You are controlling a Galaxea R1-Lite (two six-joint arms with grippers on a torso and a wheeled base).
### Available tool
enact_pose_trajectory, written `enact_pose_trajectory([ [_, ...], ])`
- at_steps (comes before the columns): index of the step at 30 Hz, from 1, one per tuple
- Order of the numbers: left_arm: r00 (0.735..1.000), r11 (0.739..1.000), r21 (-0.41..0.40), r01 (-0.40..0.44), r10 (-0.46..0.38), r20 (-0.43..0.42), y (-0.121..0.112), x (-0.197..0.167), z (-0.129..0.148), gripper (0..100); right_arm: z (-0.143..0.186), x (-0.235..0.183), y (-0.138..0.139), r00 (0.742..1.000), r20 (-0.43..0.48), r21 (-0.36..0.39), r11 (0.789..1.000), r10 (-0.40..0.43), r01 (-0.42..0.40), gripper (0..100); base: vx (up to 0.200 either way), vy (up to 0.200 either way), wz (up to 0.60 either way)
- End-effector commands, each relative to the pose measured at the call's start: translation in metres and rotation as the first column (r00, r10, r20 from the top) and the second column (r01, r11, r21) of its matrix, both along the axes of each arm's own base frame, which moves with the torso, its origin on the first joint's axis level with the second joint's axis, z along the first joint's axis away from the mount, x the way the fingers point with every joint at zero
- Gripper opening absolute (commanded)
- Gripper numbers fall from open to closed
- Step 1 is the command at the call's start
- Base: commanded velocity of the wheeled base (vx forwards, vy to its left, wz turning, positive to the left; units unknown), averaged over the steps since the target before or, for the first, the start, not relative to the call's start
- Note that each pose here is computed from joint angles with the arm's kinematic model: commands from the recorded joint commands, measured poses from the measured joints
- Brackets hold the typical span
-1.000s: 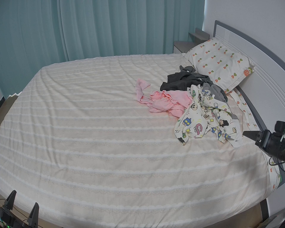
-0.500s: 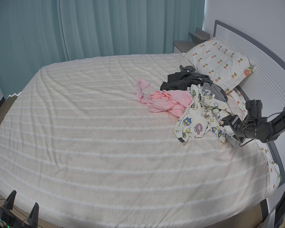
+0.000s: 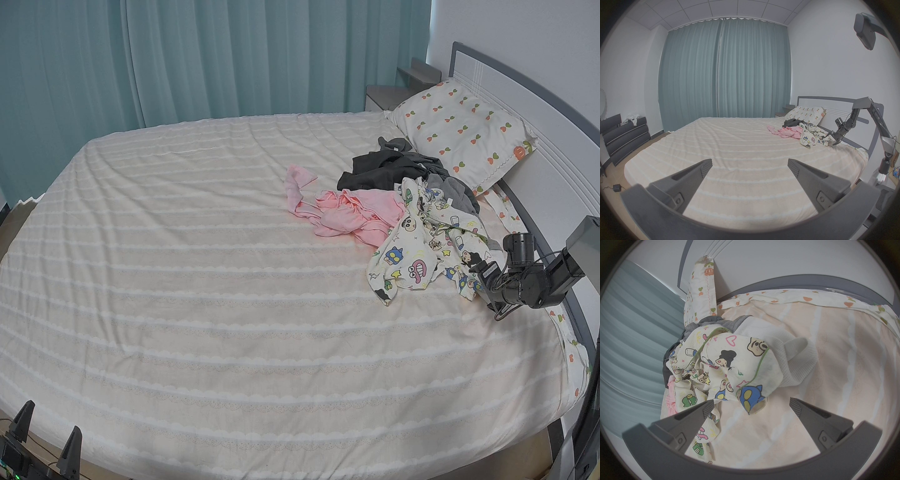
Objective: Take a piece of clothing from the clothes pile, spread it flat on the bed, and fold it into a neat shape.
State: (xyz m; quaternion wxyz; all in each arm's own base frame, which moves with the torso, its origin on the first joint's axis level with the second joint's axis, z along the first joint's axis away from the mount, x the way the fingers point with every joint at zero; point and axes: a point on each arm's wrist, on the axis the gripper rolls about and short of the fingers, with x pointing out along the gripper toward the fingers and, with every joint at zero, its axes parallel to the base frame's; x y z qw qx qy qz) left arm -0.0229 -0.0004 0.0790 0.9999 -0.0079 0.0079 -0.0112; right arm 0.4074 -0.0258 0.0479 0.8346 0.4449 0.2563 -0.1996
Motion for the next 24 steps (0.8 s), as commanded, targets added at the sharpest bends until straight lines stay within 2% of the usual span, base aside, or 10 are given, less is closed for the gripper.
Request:
enact_pose_trajectory([
  [1,1.000,1.000,-0.001,-0.001,0.001,-0.004,0.000,0.000,-0.004,100,0.000,0.003,-0.003,1.000,0.011,0.007,1.000,-0.009,0.009,100,0.000,0.000,0.00],
  [10,1.000,1.000,-0.003,-0.001,0.001,-0.004,0.000,0.000,-0.004,100,-0.010,0.030,0.002,0.999,0.046,0.024,1.000,-0.013,0.012,100,0.000,0.000,0.00],
  [21,1.000,1.000,-0.003,-0.001,0.001,-0.004,0.000,0.000,-0.004,100,-0.021,0.060,0.005,0.995,0.090,-0.007,1.000,-0.030,0.031,100,0.000,0.000,0.00],
  [22,1.000,1.000,-0.003,-0.001,0.001,-0.004,0.000,0.000,-0.004,100,-0.021,0.062,0.008,0.995,0.100,-0.017,1.000,-0.015,0.017,0,0.000,0.000,0.00],
  [24,1.000,1.000,-0.003,-0.001,0.001,-0.004,0.000,0.000,-0.004,100,-0.022,0.062,0.013,0.996,0.094,-0.034,0.999,0.008,-0.005,0,0.000,0.000,0.00],
])
